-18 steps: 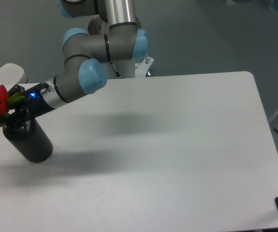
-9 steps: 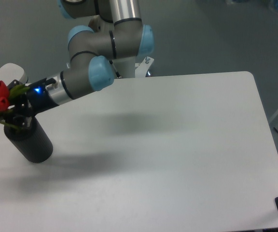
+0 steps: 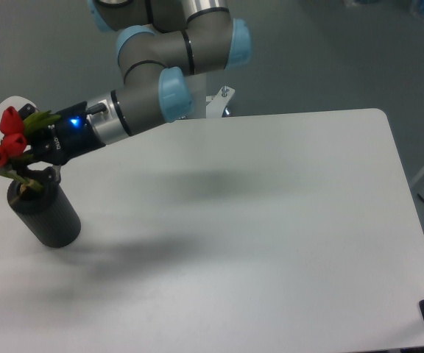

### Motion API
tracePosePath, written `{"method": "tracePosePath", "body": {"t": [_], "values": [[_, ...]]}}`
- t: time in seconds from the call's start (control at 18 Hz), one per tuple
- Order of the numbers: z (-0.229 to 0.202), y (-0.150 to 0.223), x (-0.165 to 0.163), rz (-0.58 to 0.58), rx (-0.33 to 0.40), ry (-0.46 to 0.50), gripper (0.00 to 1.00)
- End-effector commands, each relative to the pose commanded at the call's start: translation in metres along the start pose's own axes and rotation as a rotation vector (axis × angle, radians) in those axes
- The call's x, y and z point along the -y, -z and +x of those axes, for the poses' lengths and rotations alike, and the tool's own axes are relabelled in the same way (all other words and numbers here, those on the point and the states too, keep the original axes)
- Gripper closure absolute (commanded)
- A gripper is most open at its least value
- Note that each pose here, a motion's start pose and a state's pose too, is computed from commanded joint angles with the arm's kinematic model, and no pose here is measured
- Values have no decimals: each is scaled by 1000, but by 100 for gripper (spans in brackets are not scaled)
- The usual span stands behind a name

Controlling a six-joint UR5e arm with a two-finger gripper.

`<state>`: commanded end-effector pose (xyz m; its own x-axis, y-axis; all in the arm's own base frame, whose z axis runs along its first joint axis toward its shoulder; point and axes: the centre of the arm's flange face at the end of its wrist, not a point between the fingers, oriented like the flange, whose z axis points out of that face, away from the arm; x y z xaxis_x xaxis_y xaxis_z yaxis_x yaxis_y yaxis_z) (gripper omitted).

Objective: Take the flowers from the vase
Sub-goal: 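Lift the gripped tulips up and out of the black vase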

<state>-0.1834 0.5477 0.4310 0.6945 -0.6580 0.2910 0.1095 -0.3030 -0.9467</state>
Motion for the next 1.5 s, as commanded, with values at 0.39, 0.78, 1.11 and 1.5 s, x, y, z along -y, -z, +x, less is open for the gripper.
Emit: {"method": "tracePosePath", "body": {"t": [0.39,0.78,1.11,1.5], "values": [[-14,30,47,66,19,85,86],[-31,52,53,75,59,78,87],[-69,84,83,-6,190,-29,87],[-101,103,87,-273,430,-102,87]]}}
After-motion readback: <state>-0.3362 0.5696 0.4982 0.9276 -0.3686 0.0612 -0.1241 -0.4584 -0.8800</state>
